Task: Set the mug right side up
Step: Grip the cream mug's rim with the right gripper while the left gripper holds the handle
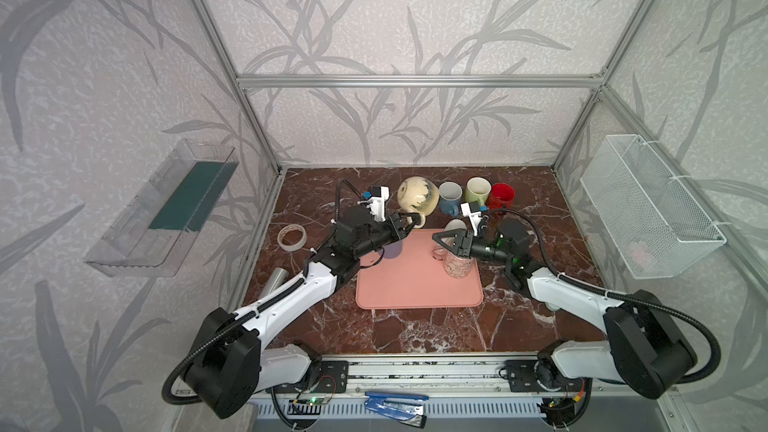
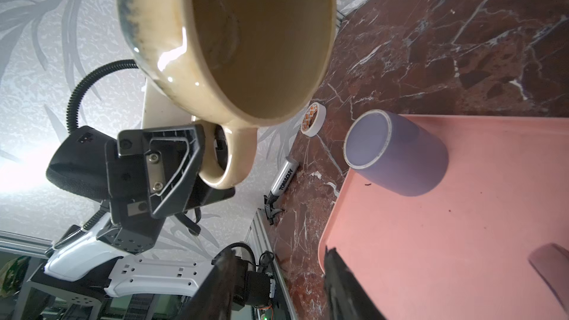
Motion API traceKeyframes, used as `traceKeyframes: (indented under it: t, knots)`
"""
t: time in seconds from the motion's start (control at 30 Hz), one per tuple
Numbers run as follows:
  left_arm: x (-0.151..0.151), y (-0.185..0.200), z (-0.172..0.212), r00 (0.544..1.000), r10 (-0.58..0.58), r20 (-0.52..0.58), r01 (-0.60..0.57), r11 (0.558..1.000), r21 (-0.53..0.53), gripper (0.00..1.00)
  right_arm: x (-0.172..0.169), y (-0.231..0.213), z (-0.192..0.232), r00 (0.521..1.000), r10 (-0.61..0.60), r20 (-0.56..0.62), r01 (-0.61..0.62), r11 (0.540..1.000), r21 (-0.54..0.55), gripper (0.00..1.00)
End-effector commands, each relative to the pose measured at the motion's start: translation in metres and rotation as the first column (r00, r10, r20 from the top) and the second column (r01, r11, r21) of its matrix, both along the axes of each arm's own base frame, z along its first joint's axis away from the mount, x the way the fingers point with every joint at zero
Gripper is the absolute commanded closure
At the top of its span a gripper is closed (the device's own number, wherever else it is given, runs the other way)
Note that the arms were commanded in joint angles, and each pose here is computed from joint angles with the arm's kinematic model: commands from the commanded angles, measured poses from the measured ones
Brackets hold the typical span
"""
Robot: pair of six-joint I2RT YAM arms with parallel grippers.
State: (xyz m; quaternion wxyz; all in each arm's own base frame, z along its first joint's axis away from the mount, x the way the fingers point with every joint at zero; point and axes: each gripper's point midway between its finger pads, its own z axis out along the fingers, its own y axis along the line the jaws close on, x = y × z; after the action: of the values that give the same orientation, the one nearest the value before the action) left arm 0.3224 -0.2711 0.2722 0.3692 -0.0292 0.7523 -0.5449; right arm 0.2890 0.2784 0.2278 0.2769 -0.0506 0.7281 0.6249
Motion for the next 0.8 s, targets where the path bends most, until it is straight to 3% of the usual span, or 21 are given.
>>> traceKeyframes:
  t: [0.0,0.77]
  knots:
    - [-0.001,-0.002,0.087,0.973,-0.003,0.232,0.042,0.986,-0.160,1.00,0.004,0.005,0.045,0.995,0.019,0.097,-0.030,0.994,0.110,0.54]
    - [0.001,-0.015,0.100,0.960,-0.062,0.274,0.139,0.952,-0.273,1.00,0.039,0.010,0.058,0.995,-0.027,0.093,0.012,0.988,0.154,0.55]
